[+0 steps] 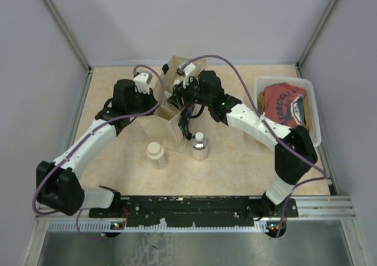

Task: Place the personal care products into the canvas bag

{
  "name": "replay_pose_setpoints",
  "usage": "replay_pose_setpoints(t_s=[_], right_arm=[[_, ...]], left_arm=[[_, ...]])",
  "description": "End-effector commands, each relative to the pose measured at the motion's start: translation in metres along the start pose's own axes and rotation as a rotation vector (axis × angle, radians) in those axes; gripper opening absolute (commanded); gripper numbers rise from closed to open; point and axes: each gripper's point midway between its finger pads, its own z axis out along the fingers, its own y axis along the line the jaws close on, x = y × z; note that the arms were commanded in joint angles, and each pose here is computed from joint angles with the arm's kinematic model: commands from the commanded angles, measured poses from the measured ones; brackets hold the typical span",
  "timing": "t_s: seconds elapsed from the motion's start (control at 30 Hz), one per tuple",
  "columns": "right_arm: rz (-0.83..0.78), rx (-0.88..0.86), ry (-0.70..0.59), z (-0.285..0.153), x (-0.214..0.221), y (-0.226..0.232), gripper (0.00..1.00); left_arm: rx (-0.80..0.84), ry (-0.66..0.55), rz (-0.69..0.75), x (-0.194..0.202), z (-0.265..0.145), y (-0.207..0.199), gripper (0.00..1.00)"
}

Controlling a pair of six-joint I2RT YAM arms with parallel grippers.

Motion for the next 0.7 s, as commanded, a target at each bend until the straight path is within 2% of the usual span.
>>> replay_pose_setpoints(t_s=[0.0, 0.2, 0.67], right_arm=[[-0.087, 0.040, -0.148, 0.025, -0.046, -0.011, 0.00], [-0.096, 0.064, -0.094, 0.055, -0.028, -0.026, 0.00], [-0.219, 0.275, -0.002, 0.068, -0.003, -0.075, 0.00]], left_arm=[[0.042, -0.042, 0.006, -0.019, -0.007, -0.010, 0.00], [0.033, -0.051, 0.016, -0.024, -0.014, -0.010, 0.00], [0.014, -0.069, 0.025, -0.031, -0.029, -0.009, 0.00]])
